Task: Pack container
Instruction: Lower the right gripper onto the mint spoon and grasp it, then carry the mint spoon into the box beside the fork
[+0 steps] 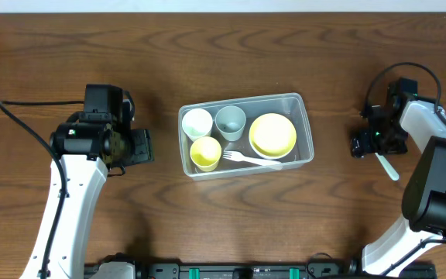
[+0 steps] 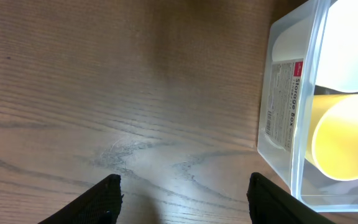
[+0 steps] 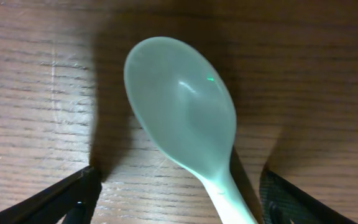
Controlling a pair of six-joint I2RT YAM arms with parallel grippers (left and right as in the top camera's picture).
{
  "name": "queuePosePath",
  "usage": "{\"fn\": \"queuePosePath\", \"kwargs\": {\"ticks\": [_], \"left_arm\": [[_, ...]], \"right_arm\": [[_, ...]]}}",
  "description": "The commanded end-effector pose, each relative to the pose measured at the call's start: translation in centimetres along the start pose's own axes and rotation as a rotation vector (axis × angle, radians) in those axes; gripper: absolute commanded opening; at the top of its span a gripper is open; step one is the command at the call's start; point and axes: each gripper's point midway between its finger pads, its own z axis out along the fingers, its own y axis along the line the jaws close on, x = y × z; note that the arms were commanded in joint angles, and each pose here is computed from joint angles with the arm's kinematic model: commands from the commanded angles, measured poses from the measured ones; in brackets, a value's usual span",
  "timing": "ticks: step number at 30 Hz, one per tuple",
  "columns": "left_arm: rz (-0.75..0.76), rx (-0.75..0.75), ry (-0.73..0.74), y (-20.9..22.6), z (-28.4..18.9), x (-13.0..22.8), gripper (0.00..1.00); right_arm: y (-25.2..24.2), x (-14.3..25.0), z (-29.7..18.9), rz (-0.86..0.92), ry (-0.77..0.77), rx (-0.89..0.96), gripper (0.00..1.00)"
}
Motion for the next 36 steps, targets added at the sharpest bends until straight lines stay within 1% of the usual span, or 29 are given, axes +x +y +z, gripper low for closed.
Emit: {"fn": "queuePosePath", "kwargs": {"ticks": [1,3,6,11,15,20,28,30,32,36], "left_arm": [[-0.003,0.000,0.005,0.1,0.0,0.2,0.66],[-0.003,0.000,0.005,0.1,0.0,0.2,0.66],[-0.003,0.000,0.005,0.1,0.0,0.2,0.66],[-0.003,0.000,0.005,0.1,0.0,0.2,0.65],[-0.003,0.000,0.005,0.1,0.0,0.2,0.66],[-0.003,0.000,0.005,0.1,0.0,0.2,0.66],[-0.003,0.000,0.005,0.1,0.0,0.2,0.66],[-0.003,0.000,0.005,0.1,0.0,0.2,0.66],[-0.003,0.000,0.005,0.1,0.0,0.2,0.66],[-0.003,0.000,0.005,0.2,0.0,0.2,0.66]], "right_arm": [[0.7,0.8,1.0,0.022,0.018,-0.052,0.79],[0.7,0.8,1.0,0.022,0.017,-0.052,0.73],[0.7,0.7,1.0,0.022,0.013,-0.051,0.63],[0.7,0.6,1.0,0.022,0.009,-0.049,0.41],[0.6,0.6,1.0,0.022,0.007,-0.049,0.26],[0.6,0.6,1.0,0.022,0.007,-0.049,0.20],[0.6,0.5,1.0,0.022,0.004,-0.048,0.15],[0.6,0.4,1.0,0.022,0.002,-0.047,0.10],[0.6,0.3,1.0,0.032,-0.002,-0.045,0.03],[0.3,-0.6,0.5,0.113,-0.032,-0.037,0.01]]}}
